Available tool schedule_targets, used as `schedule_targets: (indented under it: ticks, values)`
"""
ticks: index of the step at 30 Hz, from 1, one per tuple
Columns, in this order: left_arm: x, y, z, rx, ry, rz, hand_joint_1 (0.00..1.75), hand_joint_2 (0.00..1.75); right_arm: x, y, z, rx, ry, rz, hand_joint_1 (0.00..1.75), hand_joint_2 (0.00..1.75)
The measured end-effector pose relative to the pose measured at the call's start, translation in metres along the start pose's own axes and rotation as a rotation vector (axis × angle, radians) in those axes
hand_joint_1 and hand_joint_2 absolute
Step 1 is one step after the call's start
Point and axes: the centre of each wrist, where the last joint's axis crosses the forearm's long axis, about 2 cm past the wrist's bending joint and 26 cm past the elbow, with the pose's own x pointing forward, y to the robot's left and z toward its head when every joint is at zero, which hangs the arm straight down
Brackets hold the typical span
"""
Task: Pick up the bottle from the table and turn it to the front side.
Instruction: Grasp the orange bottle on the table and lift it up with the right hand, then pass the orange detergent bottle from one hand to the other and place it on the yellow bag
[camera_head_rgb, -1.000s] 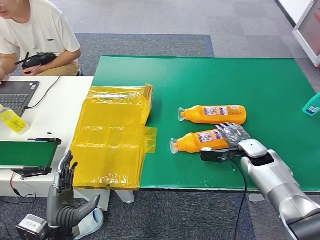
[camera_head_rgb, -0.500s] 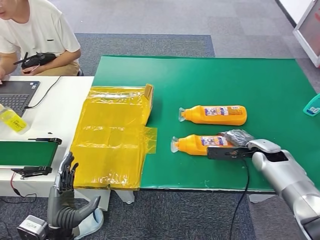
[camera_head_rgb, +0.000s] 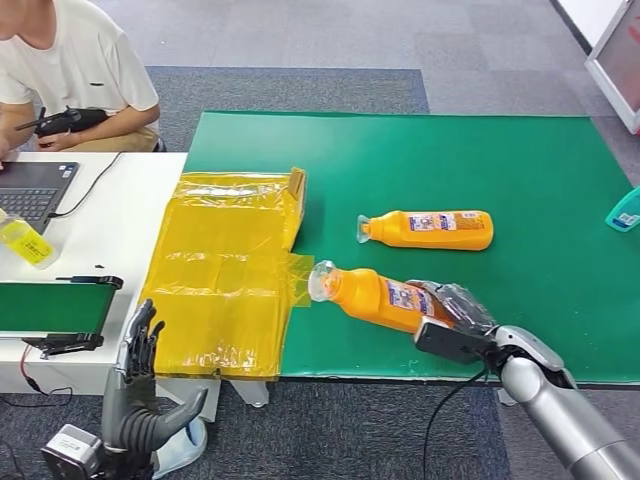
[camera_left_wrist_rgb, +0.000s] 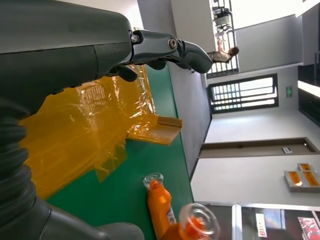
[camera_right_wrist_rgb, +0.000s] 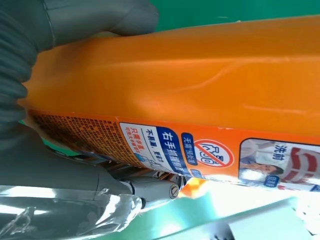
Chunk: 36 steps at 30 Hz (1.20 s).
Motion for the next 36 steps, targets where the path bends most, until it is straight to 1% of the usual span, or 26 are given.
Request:
schedule_targets:
  ticks: [2,4,6,8,11,14,17,21,24,27,32,36]
  values:
    - [0.0,0.0,0.0,0.001,0.004,-0.003,0.0,1.75,0.01,0.008,-0.002,-0.071,-0.064,-0.086,1.75,1.75]
    - [0.0,0.0,0.0,0.001,0.009,-0.007,0.0,1.75,0.027,0.02,-0.007,-0.156,-0.114,-0.156,1.75,1.75]
    - [0.001,0.0,-0.001,0.002,0.009,-0.006,0.0,1.75,0.047,0.034,-0.012,-0.227,-0.149,-0.173,1.75,1.75]
    - [0.004,0.0,-0.003,0.003,-0.004,-0.001,0.0,1.75,0.07,0.048,-0.016,-0.294,-0.185,-0.099,1.75,1.75]
    - [0.011,-0.005,-0.012,-0.021,-0.034,0.02,0.0,1.75,0.103,0.07,-0.02,-0.365,-0.247,0.092,1.75,1.75]
    - [0.016,-0.018,-0.027,-0.077,-0.062,0.136,0.0,1.75,0.135,0.093,-0.027,-0.396,-0.318,0.138,1.75,1.75]
    - [0.02,-0.033,-0.041,-0.164,-0.115,0.248,0.0,1.75,0.158,0.108,-0.034,-0.427,-0.375,0.176,1.75,1.75]
    - [0.03,-0.06,-0.061,-0.325,-0.179,0.416,0.0,1.75,0.181,0.123,-0.043,-0.46,-0.426,0.259,1.75,1.75]
    - [0.036,-0.076,-0.071,-0.414,-0.206,0.488,0.0,1.75,0.192,0.136,-0.047,-0.444,-0.448,0.268,1.75,1.75]
    - [0.038,-0.08,-0.075,-0.459,-0.219,0.492,0.0,1.75,0.197,0.141,-0.05,-0.446,-0.457,0.27,1.75,1.75]
    - [0.036,-0.079,-0.076,-0.492,-0.212,0.472,0.0,1.75,0.198,0.143,-0.052,-0.44,-0.456,0.273,1.75,1.75]
    - [0.032,-0.08,-0.076,-0.507,-0.193,0.403,1.75,1.75,0.197,0.146,-0.054,-0.426,-0.441,0.268,1.75,1.75]
